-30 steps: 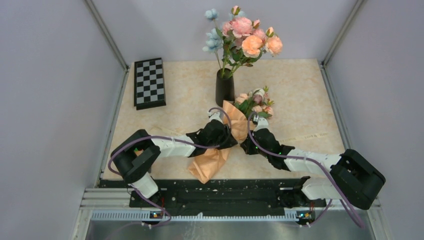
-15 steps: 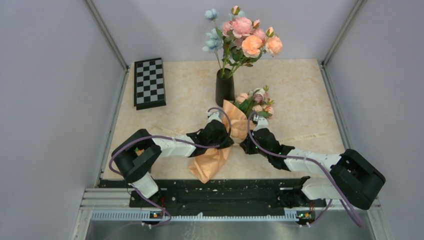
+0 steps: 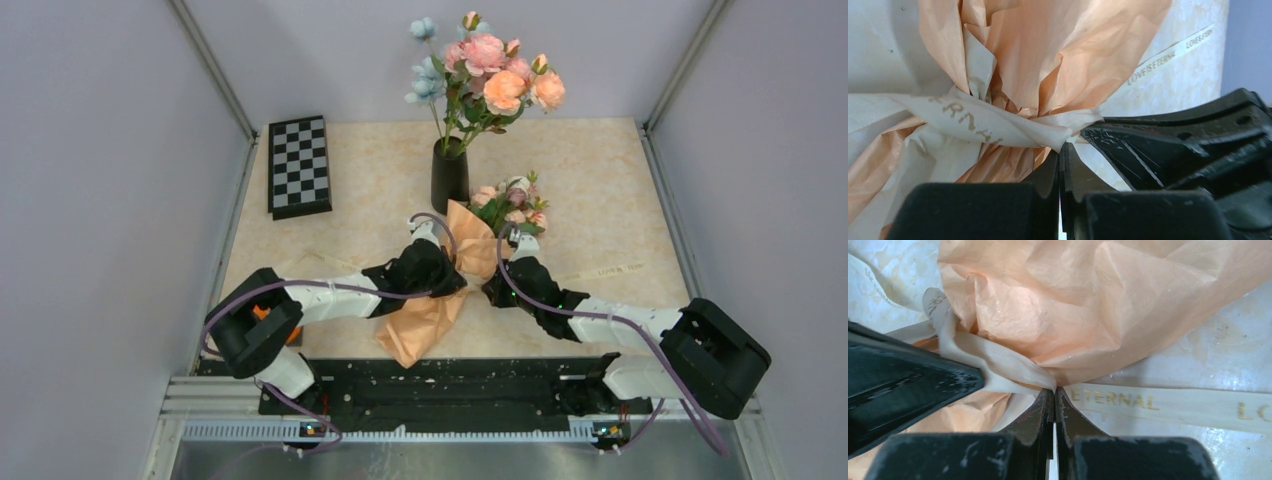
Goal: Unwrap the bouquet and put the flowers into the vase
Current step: Untie the ribbon from the wrapping paper.
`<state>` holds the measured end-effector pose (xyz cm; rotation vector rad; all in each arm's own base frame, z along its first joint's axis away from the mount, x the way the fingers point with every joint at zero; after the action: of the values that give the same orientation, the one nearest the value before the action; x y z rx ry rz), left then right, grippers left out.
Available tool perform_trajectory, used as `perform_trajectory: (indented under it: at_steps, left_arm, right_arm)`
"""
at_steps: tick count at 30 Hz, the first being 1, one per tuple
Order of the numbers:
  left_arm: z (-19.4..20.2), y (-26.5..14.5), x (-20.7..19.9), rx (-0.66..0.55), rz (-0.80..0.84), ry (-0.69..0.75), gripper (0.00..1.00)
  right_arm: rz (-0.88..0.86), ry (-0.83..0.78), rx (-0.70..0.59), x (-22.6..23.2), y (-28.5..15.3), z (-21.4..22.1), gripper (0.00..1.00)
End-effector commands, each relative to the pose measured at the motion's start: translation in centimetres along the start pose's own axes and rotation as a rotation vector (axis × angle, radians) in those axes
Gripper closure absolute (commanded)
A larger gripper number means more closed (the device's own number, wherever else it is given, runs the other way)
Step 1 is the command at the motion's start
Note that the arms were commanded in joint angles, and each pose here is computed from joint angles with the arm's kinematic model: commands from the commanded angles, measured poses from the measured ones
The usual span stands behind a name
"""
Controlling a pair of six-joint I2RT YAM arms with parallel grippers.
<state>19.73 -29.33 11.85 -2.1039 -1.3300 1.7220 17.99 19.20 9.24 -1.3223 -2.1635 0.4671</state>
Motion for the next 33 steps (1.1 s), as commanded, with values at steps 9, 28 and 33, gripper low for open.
perform_trajectory:
  at_steps: [9, 28, 33]
  left_arm:
    - [-2.2, -3.2, -0.9, -0.034, 0.053, 0.002, 1.00]
    - [-7.0, -5.2, 4.4, -0.107, -0.028, -0.045, 1.00]
    - [-8.5, -5.6, 6.3, -0.155, -0.075, -0.061, 1.00]
  right_arm:
    - [0.126, 0.051, 0.024, -1.4, 0.3, 0.8, 1.00]
    - [0.182, 0.070, 0.052, -2.0, 0.6, 1.5, 1.00]
    - [0.203, 0.081, 0.063, -2.3, 0.5, 1.9, 1.00]
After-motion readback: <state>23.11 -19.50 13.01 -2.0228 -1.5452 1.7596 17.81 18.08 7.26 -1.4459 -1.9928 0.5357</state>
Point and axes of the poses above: each gripper's point midway between its finger pads, its own y axis out along the fingers, its own x axis along the line the jaws close on, z = x × y, the point moved 8 cm from there along -y, back along the fingers, and after that the axes turned 11 degrees about -y, right-handed, at the moved point
